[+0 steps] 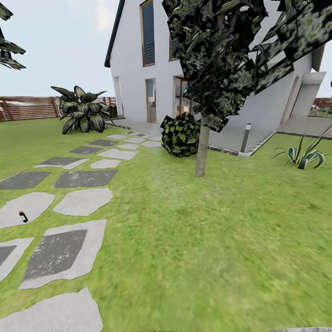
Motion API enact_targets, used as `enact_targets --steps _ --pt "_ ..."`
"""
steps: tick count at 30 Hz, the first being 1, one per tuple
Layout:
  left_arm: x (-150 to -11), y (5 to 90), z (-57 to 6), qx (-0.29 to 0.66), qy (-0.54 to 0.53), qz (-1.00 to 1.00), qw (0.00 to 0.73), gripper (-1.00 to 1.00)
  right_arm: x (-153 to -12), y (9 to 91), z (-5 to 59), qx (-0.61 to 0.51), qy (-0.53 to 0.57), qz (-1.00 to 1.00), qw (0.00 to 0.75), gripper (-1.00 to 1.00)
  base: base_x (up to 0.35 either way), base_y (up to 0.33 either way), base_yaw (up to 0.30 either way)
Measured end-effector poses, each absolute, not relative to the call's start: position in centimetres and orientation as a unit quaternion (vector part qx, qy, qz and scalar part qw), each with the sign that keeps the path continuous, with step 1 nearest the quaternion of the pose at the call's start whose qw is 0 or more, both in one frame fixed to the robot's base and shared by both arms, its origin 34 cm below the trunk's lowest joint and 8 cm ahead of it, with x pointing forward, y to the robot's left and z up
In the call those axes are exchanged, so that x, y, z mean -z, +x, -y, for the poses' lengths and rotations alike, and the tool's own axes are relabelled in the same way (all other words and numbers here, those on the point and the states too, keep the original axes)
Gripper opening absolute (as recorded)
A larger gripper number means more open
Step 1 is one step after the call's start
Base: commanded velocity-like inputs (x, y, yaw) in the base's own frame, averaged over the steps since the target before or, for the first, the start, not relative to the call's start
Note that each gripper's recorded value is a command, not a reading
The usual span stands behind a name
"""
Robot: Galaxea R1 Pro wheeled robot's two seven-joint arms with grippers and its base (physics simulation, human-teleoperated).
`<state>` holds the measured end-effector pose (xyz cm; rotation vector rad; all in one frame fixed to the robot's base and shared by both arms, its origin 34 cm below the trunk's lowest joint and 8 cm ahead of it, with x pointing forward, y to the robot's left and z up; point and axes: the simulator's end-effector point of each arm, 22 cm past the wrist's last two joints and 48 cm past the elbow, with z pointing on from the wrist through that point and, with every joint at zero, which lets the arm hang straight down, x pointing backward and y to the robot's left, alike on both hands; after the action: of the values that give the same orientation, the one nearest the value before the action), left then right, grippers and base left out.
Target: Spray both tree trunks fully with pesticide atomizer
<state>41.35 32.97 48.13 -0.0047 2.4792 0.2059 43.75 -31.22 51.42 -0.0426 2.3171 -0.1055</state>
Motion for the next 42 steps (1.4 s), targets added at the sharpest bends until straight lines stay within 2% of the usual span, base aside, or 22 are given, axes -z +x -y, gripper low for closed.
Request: enact_targets --steps 42 --pt "-45.3 40.3 -33.0 -0.079 -0.004 -0.948 0.307 1.0 -48.5 42.7 31.1 0.04 -0.018 -0.922 0.385 1.0 0.0 0.0 0.238"
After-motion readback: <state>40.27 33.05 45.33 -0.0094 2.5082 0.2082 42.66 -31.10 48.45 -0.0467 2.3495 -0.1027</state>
